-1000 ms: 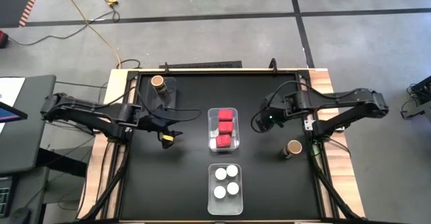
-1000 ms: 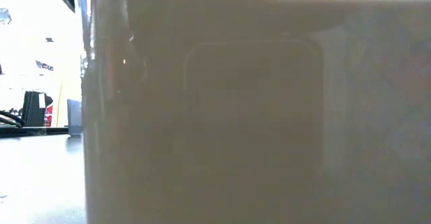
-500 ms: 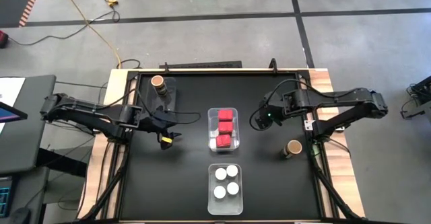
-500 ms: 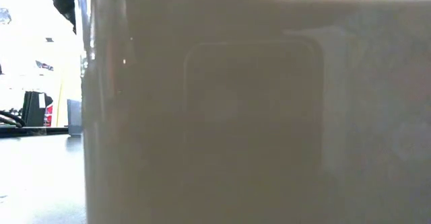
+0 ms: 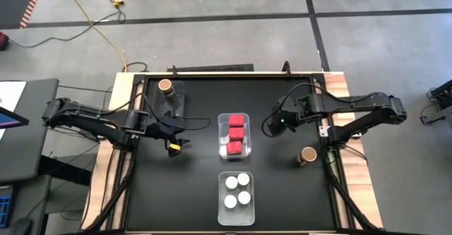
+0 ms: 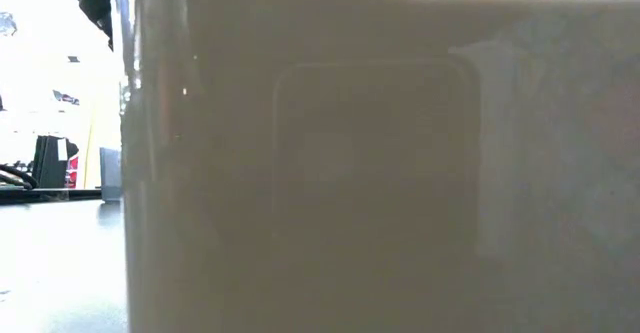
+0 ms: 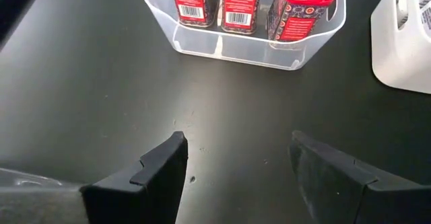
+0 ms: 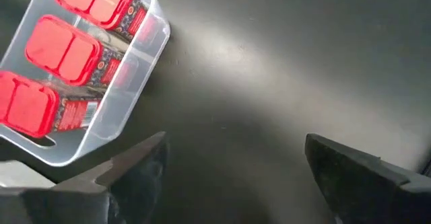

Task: Sort spices by type
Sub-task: Put the gold seasoning bottle into the black bin

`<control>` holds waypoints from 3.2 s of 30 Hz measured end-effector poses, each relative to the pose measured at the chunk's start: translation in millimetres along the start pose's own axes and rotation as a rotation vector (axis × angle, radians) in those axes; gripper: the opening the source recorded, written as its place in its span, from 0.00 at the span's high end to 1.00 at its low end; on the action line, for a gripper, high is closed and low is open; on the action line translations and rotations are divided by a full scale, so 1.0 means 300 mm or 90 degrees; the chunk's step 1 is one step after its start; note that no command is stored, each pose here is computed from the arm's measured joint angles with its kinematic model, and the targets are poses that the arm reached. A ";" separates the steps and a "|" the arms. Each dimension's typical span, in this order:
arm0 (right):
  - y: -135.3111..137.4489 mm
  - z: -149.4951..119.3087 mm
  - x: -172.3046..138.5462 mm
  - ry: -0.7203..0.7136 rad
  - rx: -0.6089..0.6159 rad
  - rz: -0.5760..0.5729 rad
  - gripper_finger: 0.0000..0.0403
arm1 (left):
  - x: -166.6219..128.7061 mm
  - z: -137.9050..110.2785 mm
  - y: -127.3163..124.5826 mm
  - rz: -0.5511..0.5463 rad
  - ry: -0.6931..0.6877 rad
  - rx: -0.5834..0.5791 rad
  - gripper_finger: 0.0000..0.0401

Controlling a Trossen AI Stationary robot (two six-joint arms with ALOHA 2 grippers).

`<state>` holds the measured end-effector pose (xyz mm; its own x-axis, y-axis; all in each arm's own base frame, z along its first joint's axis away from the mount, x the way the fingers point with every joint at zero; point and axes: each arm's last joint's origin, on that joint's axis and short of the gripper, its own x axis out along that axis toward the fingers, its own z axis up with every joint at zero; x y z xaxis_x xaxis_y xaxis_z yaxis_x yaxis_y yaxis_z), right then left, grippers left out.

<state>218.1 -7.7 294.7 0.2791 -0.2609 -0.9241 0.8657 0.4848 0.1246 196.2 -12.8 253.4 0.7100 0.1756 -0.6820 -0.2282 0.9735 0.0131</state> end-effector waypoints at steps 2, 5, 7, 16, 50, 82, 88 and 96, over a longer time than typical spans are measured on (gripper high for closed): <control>-0.003 -0.006 -0.001 0.009 0.009 -0.006 0.08 | 0.000 0.000 0.000 0.000 0.000 0.000 0.38; -0.016 -0.029 -0.005 0.047 0.034 -0.033 0.08 | 0.000 0.000 0.000 0.000 0.000 0.001 0.38; -0.026 -0.053 -0.011 0.085 0.064 -0.060 0.08 | 0.000 0.000 0.000 0.000 0.000 0.002 0.38; -0.041 -0.174 -0.034 0.195 0.188 -0.156 0.08 | 0.000 0.001 0.001 0.001 -0.001 0.002 0.38; -0.078 -0.365 0.118 0.300 0.202 -0.221 0.15 | 0.000 0.008 -0.001 -0.002 -0.014 -0.004 0.38; -0.025 -0.253 -0.035 0.156 0.139 -0.146 0.24 | -0.154 -0.048 0.051 -0.010 -0.023 -0.058 0.38; 0.012 -0.124 -0.172 0.030 0.094 -0.045 0.24 | -0.206 -0.087 0.073 -0.002 -0.008 -0.048 0.38; 0.154 0.076 -0.272 -0.119 -0.047 0.085 0.24 | -0.213 -0.097 0.078 0.001 0.002 0.003 0.38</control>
<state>244.7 17.0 384.0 0.4670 -0.3376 -0.8173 0.7855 0.5829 0.2080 126.0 -5.6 275.9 0.7071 0.1772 -0.6845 -0.2269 0.9737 0.0177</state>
